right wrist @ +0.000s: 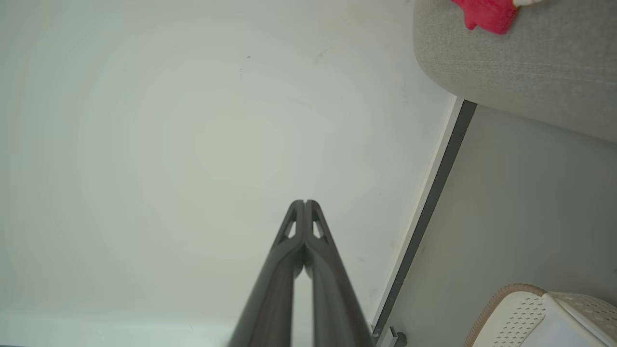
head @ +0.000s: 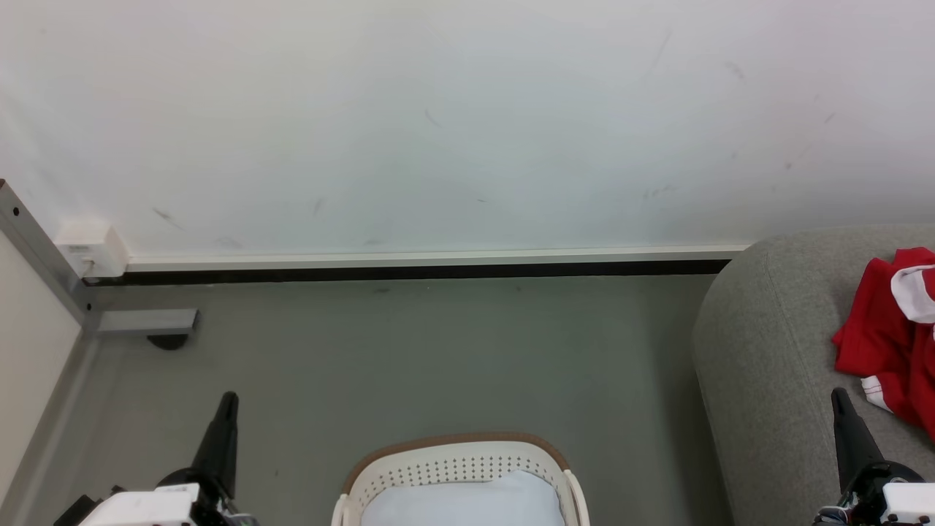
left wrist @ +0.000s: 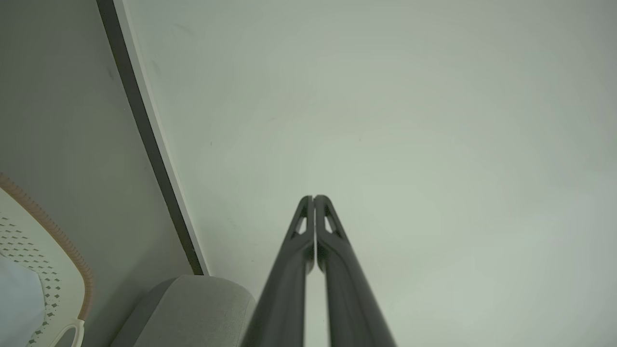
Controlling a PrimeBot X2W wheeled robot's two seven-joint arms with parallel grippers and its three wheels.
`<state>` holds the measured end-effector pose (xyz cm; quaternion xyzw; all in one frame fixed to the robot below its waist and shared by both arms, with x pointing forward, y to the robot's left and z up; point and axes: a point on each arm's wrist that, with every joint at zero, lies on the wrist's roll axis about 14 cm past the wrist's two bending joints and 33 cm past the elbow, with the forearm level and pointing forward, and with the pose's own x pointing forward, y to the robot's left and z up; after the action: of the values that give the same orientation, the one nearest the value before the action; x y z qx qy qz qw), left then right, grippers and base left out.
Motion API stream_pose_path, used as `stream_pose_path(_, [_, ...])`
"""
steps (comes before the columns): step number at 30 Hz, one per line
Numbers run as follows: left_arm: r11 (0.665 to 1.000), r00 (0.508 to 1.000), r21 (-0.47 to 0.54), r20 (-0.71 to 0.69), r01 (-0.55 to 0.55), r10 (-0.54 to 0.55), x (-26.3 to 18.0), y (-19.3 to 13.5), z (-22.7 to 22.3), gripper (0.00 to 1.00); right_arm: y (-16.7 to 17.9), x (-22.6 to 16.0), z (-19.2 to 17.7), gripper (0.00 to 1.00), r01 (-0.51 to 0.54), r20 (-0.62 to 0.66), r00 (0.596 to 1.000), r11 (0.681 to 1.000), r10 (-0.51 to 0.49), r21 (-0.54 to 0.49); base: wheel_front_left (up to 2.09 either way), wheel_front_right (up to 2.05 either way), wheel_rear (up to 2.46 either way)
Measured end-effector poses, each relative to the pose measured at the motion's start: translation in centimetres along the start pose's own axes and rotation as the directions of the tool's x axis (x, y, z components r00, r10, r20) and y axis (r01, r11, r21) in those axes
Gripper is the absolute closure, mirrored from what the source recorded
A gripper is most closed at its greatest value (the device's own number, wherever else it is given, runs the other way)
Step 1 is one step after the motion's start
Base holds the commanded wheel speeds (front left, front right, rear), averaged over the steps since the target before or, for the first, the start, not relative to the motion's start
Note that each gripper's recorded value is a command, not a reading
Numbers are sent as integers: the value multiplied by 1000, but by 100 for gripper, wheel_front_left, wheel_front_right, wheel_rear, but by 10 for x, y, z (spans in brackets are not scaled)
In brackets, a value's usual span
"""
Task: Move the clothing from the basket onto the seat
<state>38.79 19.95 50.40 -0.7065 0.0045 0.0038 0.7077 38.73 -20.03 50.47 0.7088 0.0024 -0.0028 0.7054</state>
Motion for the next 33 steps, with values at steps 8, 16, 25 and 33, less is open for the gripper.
stream_pose_path(8, [1000,1000,0,0,0,0,0,0,0,100,0,0,0,100,0,1,1000,1000,0,0,0,0,0])
stream_pose_path(16, [1000,1000,0,0,0,0,0,0,0,100,0,0,0,100,0,1,1000,1000,0,-1,0,0,0])
stream_pose_path(25, [1000,1000,0,0,0,0,0,0,0,100,0,0,0,100,0,1,1000,1000,0,-1,0,0,0])
stream_pose_path(33, [1000,1000,0,0,0,0,0,0,0,100,0,0,0,100,0,2,1000,1000,0,0,0,0,0])
